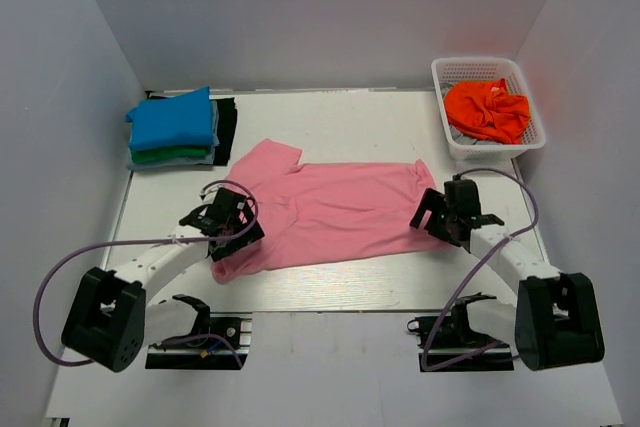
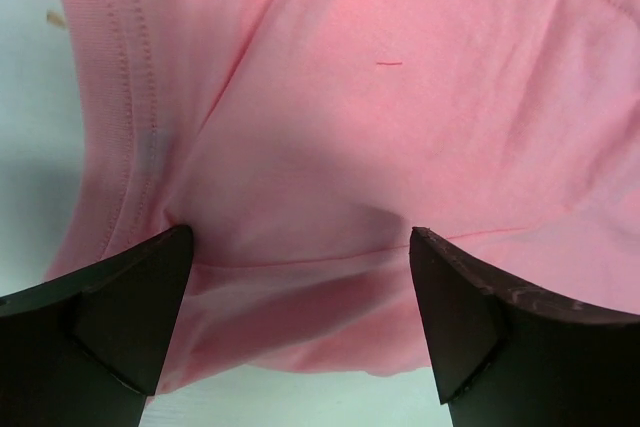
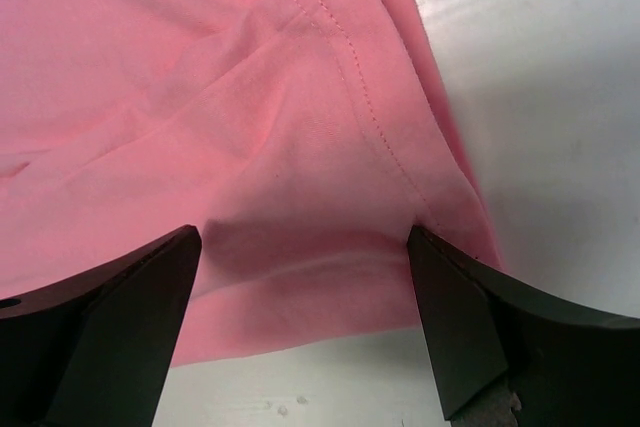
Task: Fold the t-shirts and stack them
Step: Fold the flattened tshirt in 1/3 of the way, then grap the side of the flattened tshirt furthest away from the robot with both arms
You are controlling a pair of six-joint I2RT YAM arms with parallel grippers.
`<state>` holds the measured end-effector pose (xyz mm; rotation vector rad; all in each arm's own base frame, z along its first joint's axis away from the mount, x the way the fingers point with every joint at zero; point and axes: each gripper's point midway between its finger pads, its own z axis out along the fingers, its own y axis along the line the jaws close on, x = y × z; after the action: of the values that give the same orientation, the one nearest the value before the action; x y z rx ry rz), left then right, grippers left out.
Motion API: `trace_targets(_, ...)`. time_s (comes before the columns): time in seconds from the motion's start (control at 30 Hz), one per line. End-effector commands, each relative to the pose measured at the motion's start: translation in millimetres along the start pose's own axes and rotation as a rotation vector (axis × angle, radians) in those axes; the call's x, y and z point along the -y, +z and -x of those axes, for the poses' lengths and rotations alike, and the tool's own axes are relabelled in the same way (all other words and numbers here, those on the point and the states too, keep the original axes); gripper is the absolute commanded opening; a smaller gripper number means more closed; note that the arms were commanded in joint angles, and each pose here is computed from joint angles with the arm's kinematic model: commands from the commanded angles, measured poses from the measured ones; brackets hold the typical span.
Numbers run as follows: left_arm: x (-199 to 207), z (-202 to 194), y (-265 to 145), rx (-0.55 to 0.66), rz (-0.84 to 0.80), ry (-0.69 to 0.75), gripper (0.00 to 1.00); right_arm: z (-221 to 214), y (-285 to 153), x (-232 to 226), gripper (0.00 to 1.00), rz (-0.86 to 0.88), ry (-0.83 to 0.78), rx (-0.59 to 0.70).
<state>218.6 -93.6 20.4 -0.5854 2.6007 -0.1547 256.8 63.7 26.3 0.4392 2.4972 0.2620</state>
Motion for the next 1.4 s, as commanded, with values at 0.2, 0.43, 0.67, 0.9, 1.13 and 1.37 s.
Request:
trace_targets(0.2,9,-6,-46,-0.041,-0.094,-0.087,1.00,-18,-31,9,0.90,0.008,0.010,0.007)
trace_targets(0.43,33,76,-58,0.216,-0.070,-0.064,1.00,50,-54,-18,0.90,0.053,-0.037,0.175)
trace_targets(0.67,81,173,-38,0.378,0.037,0.030,1.00,113,-44,-55,0.90,0.096,-0.062,0.239)
trace_targets(0.9,116,242,46,0.338,0.081,0.153,1.00,143,-10,-65,0.90,0.026,-0.117,0.166)
trace_targets(1.13,148,281,94,0.317,0.078,0.284,1.00,164,17,-55,0.90,-0.082,-0.170,0.161)
trace_targets(1.37,149,256,137,0.199,0.057,0.359,0.88,164,46,-62,0.90,-0.081,-0.147,0.107)
